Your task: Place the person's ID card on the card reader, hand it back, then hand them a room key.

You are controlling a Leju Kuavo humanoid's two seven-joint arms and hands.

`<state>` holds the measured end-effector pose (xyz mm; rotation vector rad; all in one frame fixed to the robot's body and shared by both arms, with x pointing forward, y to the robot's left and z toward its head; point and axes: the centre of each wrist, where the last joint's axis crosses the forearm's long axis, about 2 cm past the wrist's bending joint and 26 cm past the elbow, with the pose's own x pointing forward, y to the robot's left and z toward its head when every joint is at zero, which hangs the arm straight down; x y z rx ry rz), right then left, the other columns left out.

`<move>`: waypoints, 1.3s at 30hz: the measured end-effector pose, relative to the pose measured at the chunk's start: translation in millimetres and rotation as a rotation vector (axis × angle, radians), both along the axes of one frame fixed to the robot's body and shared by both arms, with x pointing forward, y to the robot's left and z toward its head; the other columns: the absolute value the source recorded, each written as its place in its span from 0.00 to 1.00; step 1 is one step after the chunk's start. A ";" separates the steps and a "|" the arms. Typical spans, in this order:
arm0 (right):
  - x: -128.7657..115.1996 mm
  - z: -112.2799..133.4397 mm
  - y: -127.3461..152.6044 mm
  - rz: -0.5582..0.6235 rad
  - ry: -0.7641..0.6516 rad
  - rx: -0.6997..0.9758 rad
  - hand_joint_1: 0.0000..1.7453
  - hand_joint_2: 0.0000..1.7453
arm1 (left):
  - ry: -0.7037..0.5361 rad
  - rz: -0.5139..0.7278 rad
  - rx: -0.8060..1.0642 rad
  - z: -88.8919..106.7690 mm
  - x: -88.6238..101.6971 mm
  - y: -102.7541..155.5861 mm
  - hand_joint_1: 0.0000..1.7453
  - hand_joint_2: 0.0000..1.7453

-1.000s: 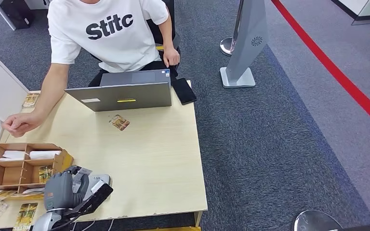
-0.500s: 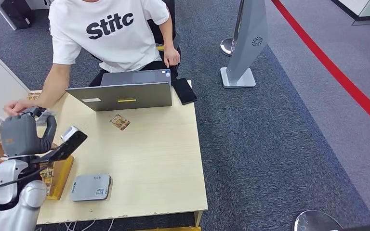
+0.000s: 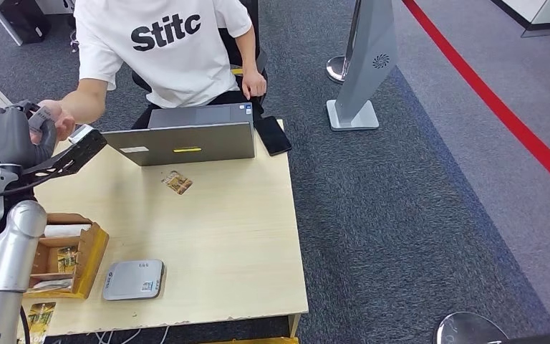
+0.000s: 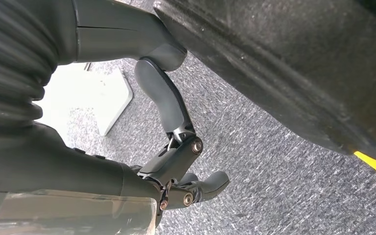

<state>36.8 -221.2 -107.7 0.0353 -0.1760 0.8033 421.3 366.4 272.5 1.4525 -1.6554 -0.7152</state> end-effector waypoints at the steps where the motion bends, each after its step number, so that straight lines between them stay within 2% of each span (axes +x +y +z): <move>1: 0.0 0.0 0.0 0.001 0.000 0.000 0.00 1.00 | 0.001 0.001 0.001 0.6 1.4 0.1 1.00 1.00; 17: 0.1 0.0 0.1 0.002 0.000 -0.001 0.00 1.00 | 0.027 0.016 -0.001 -1.3 8.0 3.6 1.00 1.00; 21: 0.1 0.0 0.1 0.002 0.002 -0.003 0.00 1.00 | 0.017 0.016 0.000 -0.7 8.0 3.5 0.03 1.00; 22: 0.1 0.0 0.1 0.002 0.003 -0.004 0.00 1.00 | 0.012 0.016 0.001 -0.3 7.8 3.3 0.00 1.00; 29: 0.1 0.0 0.0 -0.004 0.004 -0.008 0.00 1.00 | -0.052 0.003 0.009 2.6 2.9 0.7 0.00 1.00; 33: 0.0 0.0 -0.1 -0.020 0.001 -0.019 0.00 1.00 | -0.179 -0.042 0.017 -1.9 -15.0 -6.4 0.00 1.00; 39: 0.0 0.0 -0.2 -0.022 0.000 -0.025 0.00 1.00 | -0.261 -0.085 0.019 -3.6 -40.1 -16.9 0.00 1.00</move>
